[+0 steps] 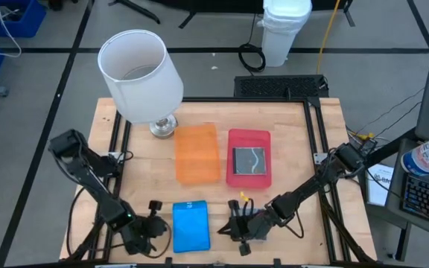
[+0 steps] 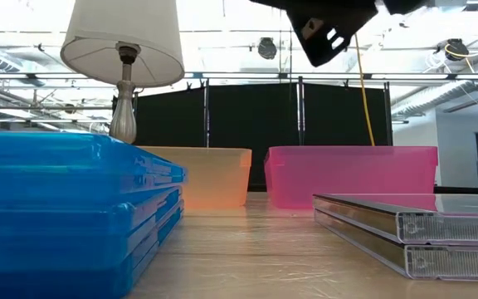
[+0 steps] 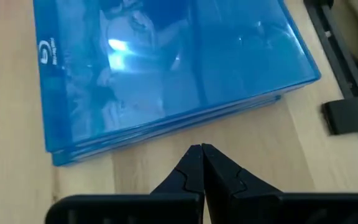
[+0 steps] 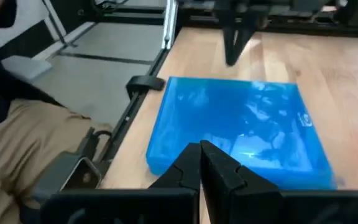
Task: Pick & place jewel cases by type
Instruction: Put the blue CD case into the orange bin
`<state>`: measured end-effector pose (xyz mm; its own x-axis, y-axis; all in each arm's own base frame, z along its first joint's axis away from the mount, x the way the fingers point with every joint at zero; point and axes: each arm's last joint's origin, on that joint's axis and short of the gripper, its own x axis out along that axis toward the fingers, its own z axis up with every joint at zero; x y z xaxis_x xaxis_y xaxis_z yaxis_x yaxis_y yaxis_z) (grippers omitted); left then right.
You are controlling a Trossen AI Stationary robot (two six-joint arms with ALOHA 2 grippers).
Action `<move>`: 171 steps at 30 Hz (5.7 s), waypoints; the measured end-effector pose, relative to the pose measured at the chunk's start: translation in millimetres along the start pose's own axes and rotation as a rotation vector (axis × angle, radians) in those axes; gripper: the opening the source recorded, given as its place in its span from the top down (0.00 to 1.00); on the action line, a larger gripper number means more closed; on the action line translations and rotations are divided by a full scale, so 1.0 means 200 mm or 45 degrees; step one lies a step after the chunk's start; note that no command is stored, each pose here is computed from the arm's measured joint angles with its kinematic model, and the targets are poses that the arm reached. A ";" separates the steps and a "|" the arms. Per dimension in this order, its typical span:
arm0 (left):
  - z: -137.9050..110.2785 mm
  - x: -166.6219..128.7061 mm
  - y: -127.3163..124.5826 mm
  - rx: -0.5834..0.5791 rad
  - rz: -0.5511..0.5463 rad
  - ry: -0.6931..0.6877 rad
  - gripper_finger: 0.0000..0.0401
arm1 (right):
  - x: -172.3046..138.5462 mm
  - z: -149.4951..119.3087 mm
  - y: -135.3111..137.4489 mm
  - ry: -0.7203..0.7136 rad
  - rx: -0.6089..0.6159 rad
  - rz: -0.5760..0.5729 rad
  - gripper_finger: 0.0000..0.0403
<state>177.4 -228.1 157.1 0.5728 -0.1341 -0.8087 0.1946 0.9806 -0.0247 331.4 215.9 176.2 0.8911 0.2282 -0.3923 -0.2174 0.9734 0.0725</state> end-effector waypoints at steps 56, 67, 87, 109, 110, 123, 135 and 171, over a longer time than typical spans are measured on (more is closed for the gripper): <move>0.19 0.13 0.32 0.114 0.063 0.040 0.96 | -0.05 0.03 -0.02 0.033 0.018 -0.134 1.00; 0.22 -0.08 0.18 0.269 -0.020 -0.192 0.98 | -0.14 0.28 -0.14 0.398 0.107 -0.158 1.00; 0.14 0.09 -0.02 0.334 0.037 -0.334 0.97 | -0.08 0.16 -0.39 0.449 0.861 -0.070 0.53; 0.08 0.06 -0.07 0.336 -0.035 -0.275 0.97 | -0.01 -0.08 -0.38 0.283 1.113 -0.172 0.55; 0.08 0.07 -0.07 0.322 -0.029 -0.263 0.97 | 0.00 -0.08 -0.38 0.287 1.102 -0.174 0.55; 0.08 0.12 0.04 0.200 0.122 -0.149 0.98 | 0.01 -0.08 -0.40 0.321 1.082 -0.128 0.55; 0.08 0.12 0.05 0.181 0.135 -0.145 0.98 | 0.00 -0.09 -0.40 0.343 1.058 -0.141 0.55; 0.11 0.10 0.05 0.150 0.117 -0.201 0.99 | -0.01 -0.13 -0.37 0.447 1.085 -0.150 0.55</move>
<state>208.1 -223.0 154.5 0.7081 -0.0749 -0.7021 0.2222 0.9675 0.1210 335.2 142.7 148.0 0.6870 0.2432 -0.6847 0.3566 0.7082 0.6093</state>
